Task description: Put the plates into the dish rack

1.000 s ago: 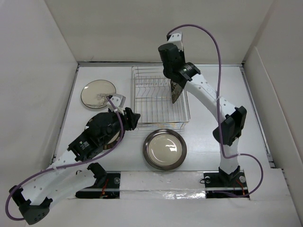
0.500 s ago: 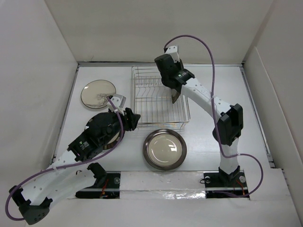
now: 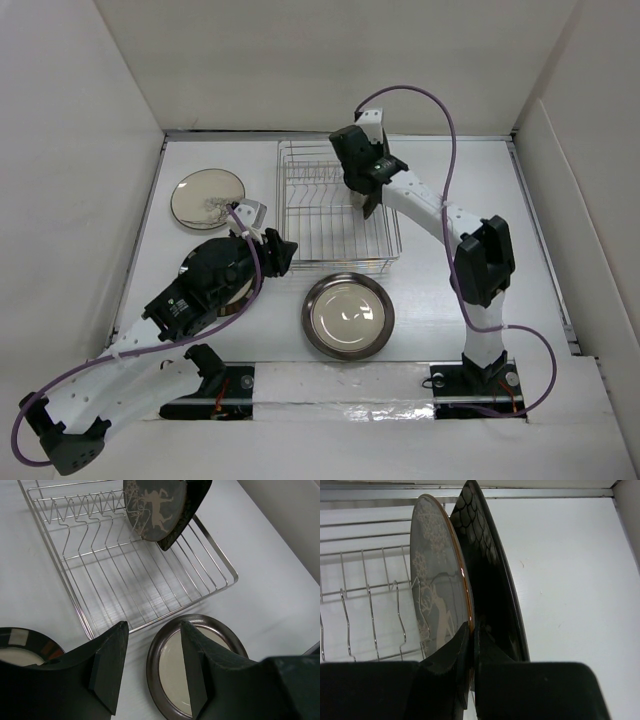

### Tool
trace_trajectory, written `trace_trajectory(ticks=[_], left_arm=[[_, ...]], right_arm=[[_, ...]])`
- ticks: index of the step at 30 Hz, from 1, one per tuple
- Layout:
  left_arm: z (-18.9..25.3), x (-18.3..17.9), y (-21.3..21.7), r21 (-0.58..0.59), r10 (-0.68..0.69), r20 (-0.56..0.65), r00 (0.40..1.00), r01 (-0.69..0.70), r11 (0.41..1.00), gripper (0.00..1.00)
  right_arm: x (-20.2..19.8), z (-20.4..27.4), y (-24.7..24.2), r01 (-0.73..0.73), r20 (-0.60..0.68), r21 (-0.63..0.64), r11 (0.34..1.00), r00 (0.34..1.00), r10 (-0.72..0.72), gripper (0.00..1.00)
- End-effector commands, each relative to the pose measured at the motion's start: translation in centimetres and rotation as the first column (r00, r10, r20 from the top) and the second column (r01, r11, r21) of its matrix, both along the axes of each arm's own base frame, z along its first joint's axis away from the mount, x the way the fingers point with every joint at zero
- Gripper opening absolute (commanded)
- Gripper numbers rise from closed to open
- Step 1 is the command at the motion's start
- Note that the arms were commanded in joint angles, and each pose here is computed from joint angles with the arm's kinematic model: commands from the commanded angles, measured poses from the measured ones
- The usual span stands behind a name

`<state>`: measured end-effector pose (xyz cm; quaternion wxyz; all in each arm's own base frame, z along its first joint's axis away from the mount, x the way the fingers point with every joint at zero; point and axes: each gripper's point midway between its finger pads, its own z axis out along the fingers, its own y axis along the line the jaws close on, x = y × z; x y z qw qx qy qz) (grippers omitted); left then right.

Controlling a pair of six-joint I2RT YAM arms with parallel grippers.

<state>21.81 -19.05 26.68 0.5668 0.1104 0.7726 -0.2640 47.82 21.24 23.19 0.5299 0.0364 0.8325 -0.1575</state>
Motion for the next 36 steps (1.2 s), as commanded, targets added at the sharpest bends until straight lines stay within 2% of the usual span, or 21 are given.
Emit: trace_trajectory(ticks=[1, 2, 3, 4, 7, 12, 15, 18, 19, 20, 21, 22, 23, 25, 26, 28, 29, 31, 32, 35, 36], left_arm=[[0.7, 0.1, -0.2, -0.028, -0.002, 0.013, 1.0, 0.002, 1.0, 0.43], [0.5, 0.2, -0.3, -0.02, -0.005, 0.005, 1.0, 0.005, 1.0, 0.43], [0.4, 0.1, -0.4, -0.02, -0.01, 0.004, 1.0, 0.01, 1.0, 0.43], [0.4, 0.1, -0.4, -0.02, -0.011, 0.003, 1.0, 0.011, 1.0, 0.44], [0.6, 0.2, -0.4, -0.024, -0.007, 0.008, 1.0, 0.007, 1.0, 0.44], [0.5, 0.1, -0.6, -0.021, -0.016, 0.003, 1.0, 0.016, 1.0, 0.44], [0.4, 0.2, -0.5, -0.018, -0.013, 0.001, 1.0, 0.013, 1.0, 0.44], [0.3, 0.2, -0.5, -0.016, -0.013, 0.001, 1.0, 0.013, 1.0, 0.44], [0.4, 0.2, -0.4, -0.017, -0.008, 0.004, 1.0, 0.009, 1.0, 0.44], [0.6, 0.2, -0.4, -0.022, -0.004, 0.008, 1.0, 0.004, 1.0, 0.44], [0.4, 0.2, -0.4, -0.02, -0.005, 0.005, 1.0, 0.005, 1.0, 0.44], [0.4, 0.2, -0.5, -0.02, -0.008, 0.004, 1.0, 0.008, 1.0, 0.44], [0.3, 0.2, -0.5, -0.017, -0.011, 0.0, 1.0, 0.011, 1.0, 0.44], [0.4, 0.2, -0.6, -0.016, -0.018, 0.002, 1.0, 0.018, 1.0, 0.44], [0.3, 0.3, -0.7, -0.016, -0.016, 0.002, 1.0, 0.016, 1.0, 0.44], [0.3, 0.4, -0.8, -0.012, -0.013, -0.001, 1.0, 0.013, 1.0, 0.44], [0.0, 0.5, -0.9, -0.004, -0.013, -0.009, 1.0, 0.013, 1.0, 0.44], [-0.1, 0.6, -0.9, 0.001, -0.012, -0.011, 1.0, 0.012, 1.0, 0.44], [0.0, 0.6, -0.8, 0.0, -0.009, -0.01, 1.0, 0.009, 1.0, 0.44], [0.0, 0.9, -0.4, 0.003, 0.018, -0.005, 1.0, -0.018, 1.0, 0.44], [-0.1, 0.9, -0.3, 0.007, 0.027, -0.007, 1.0, -0.027, 1.0, 0.44]], right_arm=[[0.5, 1.8, 0.7, 0.017, 0.09, 0.121, 0.993, 0.996, -0.028, 0.0], [0.5, 1.9, 0.7, 0.02, 0.092, 0.126, 0.992, 0.995, -0.031, 0.02], [0.5, 1.9, 0.7, 0.023, 0.095, 0.131, 0.991, 0.995, -0.035, 0.09], [0.4, 2.0, 0.6, 0.024, 0.096, 0.134, 0.991, 0.995, -0.037, 0.27], [0.0, 3.6, 1.0, 0.004, 0.12, 0.161, 0.987, 0.993, -0.023, 0.57], [-1.4, 7.9, 1.0, -0.069, 0.183, 0.246, 0.967, 0.983, 0.023, 0.7], [-3.1, 10.6, 1.4, -0.162, 0.226, 0.318, 0.934, 0.97, 0.092, 0.77], [-5.6, 12.3, 1.4, -0.258, 0.273, 0.36, 0.896, 0.948, 0.163, 0.77], [-7.7, 12.4, 0.4, -0.289, 0.282, 0.379, 0.879, 0.941, 0.188, 0.73], [-9.0, 12.5, 0.4, -0.32, 0.294, 0.395, 0.861, 0.932, 0.211, 0.38], [-10.3, 12.2, 0.1, -0.34, 0.295, 0.423, 0.84, 0.928, 0.227, 0.18], [-12.1, 8.4, 0.4, -0.373, 0.228, 0.435, 0.82, 0.926, 0.301, 0.0], [-14.5, 9.6, -0.5, -0.417, 0.266, 0.47, 0.778, 0.907, 0.325, 0.0], [-18.0, 6.9, 0.1, -0.454, 0.211, 0.551, 0.7, 0.887, 0.41, 0.0], [-20.4, 3.8, -1.1, -0.421, 0.138, 0.579, 0.699, 0.895, 0.424, 0.0], [-23.5, 0.8, -1.0, -0.372, 0.06, 0.679, 0.633, 0.888, 0.457, 0.0], [-25.3, -3.0, -1.7, -0.313, -0.034, 0.698, 0.644, 0.884, 0.466, 0.04], [-28.4, -4.4, -1.4, -0.271, -0.054, 0.787, 0.554, 0.864, 0.5, 0.17], [-29.3, -5.6, -1.7, -0.236, -0.088, 0.802, 0.549, 0.862, 0.498, 0.41], [-32.1, -9.3, -2.2, -0.143, -0.17, 0.845, 0.516, 0.842, 0.512, 0.7], [-32.3, -10.1, -2.4, -0.123, -0.188, 0.848, 0.515, 0.84, 0.51, 0.72]])
